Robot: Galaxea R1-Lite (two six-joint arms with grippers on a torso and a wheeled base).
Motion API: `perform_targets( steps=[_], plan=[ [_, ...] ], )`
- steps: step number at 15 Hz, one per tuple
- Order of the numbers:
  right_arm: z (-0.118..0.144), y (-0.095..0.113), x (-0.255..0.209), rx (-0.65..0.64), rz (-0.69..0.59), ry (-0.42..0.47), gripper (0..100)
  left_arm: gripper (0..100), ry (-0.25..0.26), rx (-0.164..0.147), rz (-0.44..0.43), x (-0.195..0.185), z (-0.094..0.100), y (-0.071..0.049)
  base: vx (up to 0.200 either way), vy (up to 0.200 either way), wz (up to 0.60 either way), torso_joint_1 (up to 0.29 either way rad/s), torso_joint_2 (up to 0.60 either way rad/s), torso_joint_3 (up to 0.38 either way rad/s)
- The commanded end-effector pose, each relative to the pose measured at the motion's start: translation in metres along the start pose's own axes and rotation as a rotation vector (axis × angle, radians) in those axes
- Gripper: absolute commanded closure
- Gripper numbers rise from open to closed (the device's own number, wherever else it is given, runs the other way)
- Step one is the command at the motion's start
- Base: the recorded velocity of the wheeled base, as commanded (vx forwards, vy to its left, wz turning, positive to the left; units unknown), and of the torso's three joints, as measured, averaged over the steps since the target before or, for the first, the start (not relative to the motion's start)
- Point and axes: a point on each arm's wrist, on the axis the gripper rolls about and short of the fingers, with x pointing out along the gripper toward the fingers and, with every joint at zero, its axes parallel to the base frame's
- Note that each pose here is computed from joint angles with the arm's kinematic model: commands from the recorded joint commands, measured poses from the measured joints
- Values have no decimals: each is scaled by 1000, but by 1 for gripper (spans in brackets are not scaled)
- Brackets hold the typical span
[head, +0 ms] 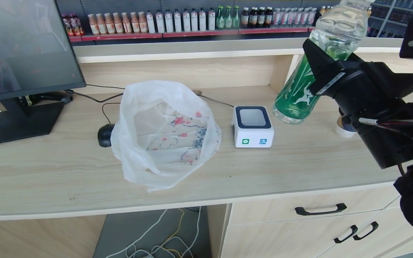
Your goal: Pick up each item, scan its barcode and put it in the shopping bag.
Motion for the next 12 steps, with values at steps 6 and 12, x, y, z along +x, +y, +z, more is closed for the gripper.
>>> perform_targets(
  steps=[6, 12],
  plan=[
    [-34, 26, 56, 116, -45, -60, 100, 0, 0, 0, 0, 0, 0, 0, 0, 0, 0, 0, 0, 0],
    [-23, 50, 88, 347, -177, -128, 100, 0, 0, 0, 0, 0, 0, 0, 0, 0, 0, 0, 0, 0]
  ],
)
